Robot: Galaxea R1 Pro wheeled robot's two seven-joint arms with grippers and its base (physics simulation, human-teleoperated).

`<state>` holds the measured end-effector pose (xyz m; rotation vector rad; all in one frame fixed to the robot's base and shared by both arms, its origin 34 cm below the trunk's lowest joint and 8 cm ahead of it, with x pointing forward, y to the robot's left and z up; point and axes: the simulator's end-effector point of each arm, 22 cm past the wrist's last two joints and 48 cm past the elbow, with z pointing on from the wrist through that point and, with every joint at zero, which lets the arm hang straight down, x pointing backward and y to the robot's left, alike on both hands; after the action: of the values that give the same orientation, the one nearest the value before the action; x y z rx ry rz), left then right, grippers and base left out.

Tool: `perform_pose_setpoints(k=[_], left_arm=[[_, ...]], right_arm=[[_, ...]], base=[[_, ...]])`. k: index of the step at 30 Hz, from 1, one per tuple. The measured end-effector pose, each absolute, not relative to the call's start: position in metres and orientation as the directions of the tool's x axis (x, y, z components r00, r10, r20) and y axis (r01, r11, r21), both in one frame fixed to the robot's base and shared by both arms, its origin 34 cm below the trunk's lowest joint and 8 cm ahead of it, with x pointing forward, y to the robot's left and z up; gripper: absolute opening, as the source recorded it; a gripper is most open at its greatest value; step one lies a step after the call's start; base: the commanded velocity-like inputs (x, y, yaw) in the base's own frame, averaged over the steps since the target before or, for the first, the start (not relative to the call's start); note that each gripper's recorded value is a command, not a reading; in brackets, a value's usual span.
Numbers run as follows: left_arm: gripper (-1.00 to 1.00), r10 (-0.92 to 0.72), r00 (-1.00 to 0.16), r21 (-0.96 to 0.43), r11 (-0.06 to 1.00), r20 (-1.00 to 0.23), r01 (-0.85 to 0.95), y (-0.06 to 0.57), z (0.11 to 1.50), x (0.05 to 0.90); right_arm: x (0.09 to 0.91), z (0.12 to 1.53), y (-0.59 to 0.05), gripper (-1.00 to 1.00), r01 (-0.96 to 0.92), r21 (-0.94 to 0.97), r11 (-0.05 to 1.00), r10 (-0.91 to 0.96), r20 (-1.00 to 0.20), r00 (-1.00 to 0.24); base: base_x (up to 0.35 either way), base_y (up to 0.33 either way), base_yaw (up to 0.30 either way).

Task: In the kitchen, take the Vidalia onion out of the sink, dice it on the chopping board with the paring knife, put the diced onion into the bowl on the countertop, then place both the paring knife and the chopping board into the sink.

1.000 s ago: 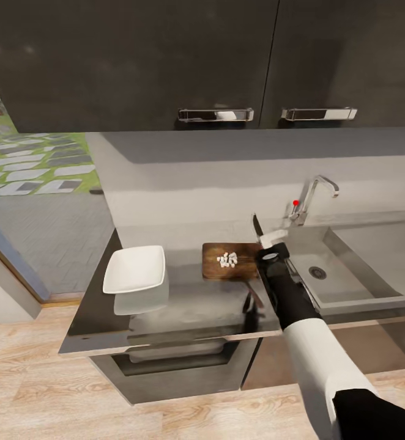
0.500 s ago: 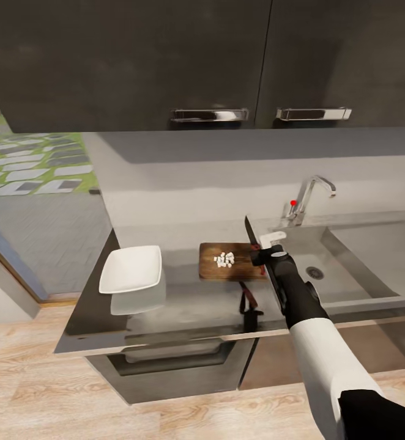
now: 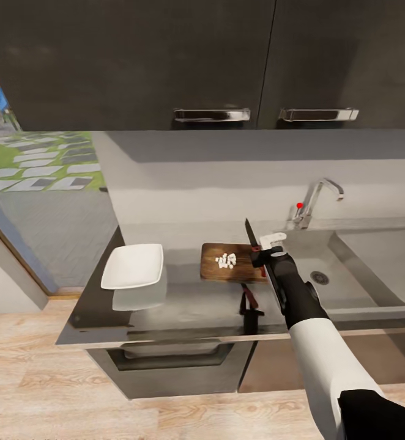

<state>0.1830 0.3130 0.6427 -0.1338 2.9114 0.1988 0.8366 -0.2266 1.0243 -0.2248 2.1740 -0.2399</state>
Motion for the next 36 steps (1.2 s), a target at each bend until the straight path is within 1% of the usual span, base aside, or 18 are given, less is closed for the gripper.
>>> perform_pose_setpoints(k=[8,15,24,36], left_arm=[[1.00,-0.074,-0.972,0.123,0.987,-0.224,-0.104,0.313,0.643,0.183],[1.00,-0.074,-0.972,0.124,0.987,-0.224,-0.104,0.313,0.643,0.183],[1.00,-0.074,-0.972,0.124,0.987,-0.223,-0.104,0.313,0.643,0.182],[1.00,-0.072,-0.972,0.131,0.986,-0.222,-0.103,0.315,0.643,0.182]], right_arm=[[0.836,1.023,-0.230,-1.00,-0.066,-0.254,0.965,-0.244,-0.779,-0.577],[0.833,1.017,-0.258,-1.00,0.009,-0.199,0.980,-0.154,-0.784,-0.601],[0.831,1.016,-0.260,-1.00,0.013,-0.197,0.980,-0.149,-0.781,-0.607],[0.831,1.016,-0.260,-1.00,0.013,-0.197,0.980,-0.148,-0.780,-0.608]], base=[[0.000,-0.122,0.001],[0.000,-0.124,0.000],[0.000,-0.127,0.000],[0.000,-0.213,0.000]])
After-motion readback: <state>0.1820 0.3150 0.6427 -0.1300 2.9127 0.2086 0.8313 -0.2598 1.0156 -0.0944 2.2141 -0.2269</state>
